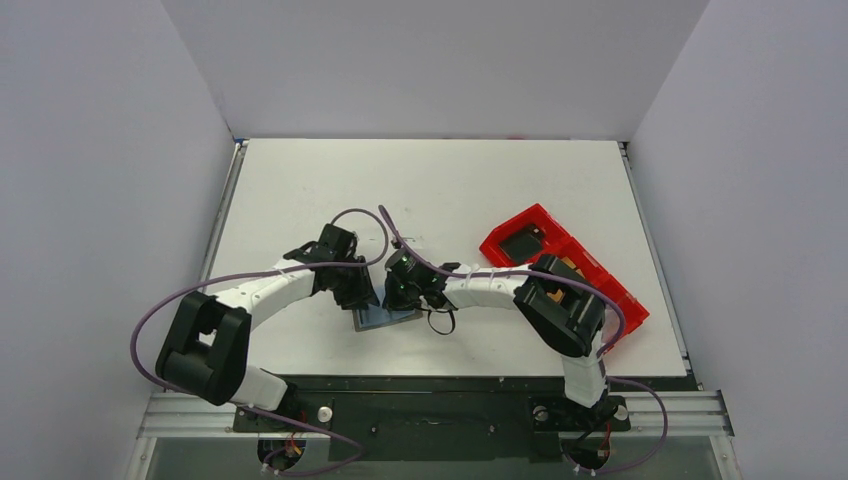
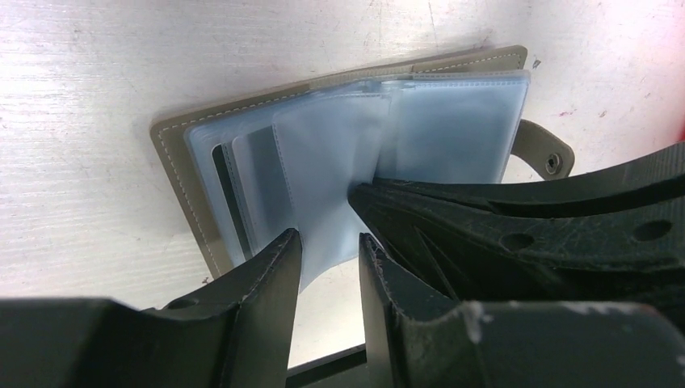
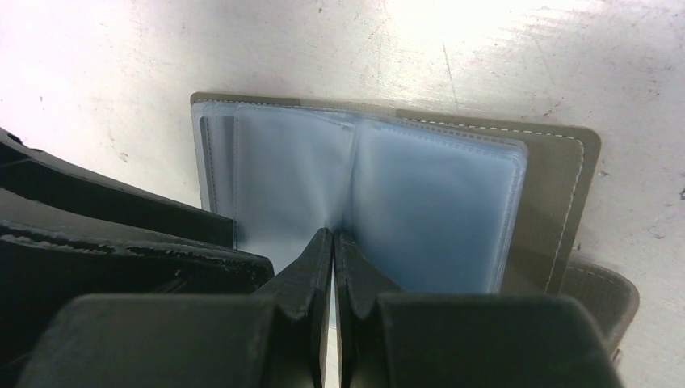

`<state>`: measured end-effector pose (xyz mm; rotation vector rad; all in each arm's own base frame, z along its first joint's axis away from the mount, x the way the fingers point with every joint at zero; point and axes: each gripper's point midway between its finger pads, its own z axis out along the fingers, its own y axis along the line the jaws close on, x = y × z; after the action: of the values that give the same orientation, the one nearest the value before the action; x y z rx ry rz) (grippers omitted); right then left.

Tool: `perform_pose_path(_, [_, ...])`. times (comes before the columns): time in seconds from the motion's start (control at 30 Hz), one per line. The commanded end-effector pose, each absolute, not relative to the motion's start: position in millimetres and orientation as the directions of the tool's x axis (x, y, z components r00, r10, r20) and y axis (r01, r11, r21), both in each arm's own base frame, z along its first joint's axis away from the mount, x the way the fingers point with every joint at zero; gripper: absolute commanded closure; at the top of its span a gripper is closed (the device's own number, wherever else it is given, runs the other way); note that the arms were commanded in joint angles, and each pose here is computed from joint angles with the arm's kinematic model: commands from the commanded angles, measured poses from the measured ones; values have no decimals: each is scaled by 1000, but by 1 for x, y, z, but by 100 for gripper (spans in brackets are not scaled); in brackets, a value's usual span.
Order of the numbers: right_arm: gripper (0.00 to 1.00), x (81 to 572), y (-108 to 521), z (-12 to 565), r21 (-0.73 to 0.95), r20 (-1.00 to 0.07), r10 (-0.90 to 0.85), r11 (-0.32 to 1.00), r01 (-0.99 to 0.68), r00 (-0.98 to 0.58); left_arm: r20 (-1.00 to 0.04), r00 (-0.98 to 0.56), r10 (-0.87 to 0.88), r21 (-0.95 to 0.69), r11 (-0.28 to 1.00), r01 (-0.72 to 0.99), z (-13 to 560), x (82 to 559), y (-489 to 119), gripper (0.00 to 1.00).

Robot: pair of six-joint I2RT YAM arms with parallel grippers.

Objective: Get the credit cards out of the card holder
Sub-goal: Remove the credit card from the card holder.

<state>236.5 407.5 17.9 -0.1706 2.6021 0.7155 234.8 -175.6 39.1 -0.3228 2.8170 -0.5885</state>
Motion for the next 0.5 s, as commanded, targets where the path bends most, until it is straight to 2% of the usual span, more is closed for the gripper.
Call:
perform_pose_path(0.0, [100, 222, 380, -6, 374, -392, -52, 903, -211, -919, -210, -942, -260, -433, 889, -149, 35, 239, -181, 72])
perform_pose_path(0.1, [100, 223, 380, -3, 379, -396, -48, 901, -211, -917, -207, -944, -257, -437, 888, -146, 33, 239, -183, 77])
perform_pose_path(0.27, [100, 225, 382, 10, 400, -407, -44, 889, -222, -912, -227, -937, -264, -444, 885, -141, 41, 242, -185, 98])
perform_pose_path(0.37, [90, 226, 387, 28, 423, -427, -45, 873, -244, -903, -251, -930, -271, -436, 889, -141, 47, 244, -181, 100])
perform_pose_path(0.47, [77, 229, 391, 55, 441, -464, -43, 855, -273, -885, -271, -925, -266, -436, 891, -129, 54, 245, -180, 100])
